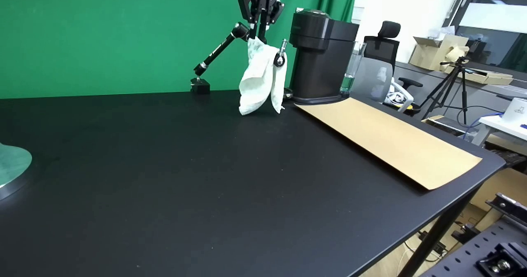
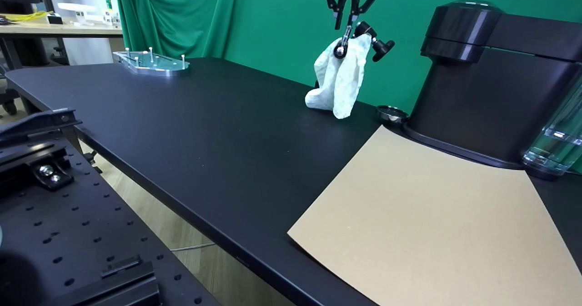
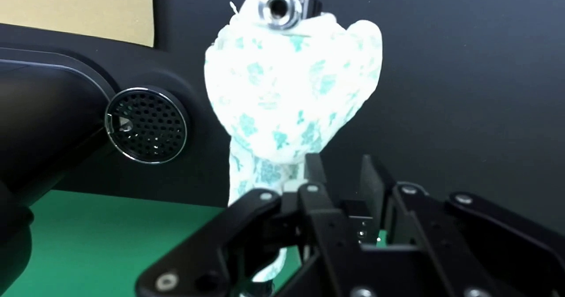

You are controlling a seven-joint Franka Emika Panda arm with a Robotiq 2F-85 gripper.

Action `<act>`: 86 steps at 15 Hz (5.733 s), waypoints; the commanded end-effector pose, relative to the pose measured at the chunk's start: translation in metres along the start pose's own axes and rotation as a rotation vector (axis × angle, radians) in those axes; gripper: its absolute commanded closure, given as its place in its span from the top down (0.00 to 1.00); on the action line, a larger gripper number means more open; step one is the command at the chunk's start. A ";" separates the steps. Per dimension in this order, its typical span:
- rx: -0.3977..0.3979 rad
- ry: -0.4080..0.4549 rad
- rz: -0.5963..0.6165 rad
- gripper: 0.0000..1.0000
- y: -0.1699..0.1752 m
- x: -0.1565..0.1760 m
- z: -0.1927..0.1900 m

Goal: Put the cloth on the table

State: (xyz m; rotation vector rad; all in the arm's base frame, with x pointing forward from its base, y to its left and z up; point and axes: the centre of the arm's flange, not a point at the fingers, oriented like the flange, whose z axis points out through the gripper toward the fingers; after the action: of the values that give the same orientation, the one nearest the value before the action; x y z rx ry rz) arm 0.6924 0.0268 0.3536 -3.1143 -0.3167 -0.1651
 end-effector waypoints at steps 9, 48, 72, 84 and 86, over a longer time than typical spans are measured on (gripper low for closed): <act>-0.025 -0.064 0.134 1.00 0.043 -0.032 0.001; 0.001 -0.119 0.099 0.63 0.032 -0.031 0.017; -0.097 -0.112 -0.203 0.01 -0.054 -0.032 -0.005; -0.102 -0.325 -0.492 0.01 -0.134 -0.070 0.060; -0.100 -0.347 -0.528 0.01 -0.142 -0.076 0.068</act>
State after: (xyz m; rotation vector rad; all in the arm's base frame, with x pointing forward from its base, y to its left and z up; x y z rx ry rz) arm 0.6091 0.1468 0.2828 -3.0740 -1.0810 0.3187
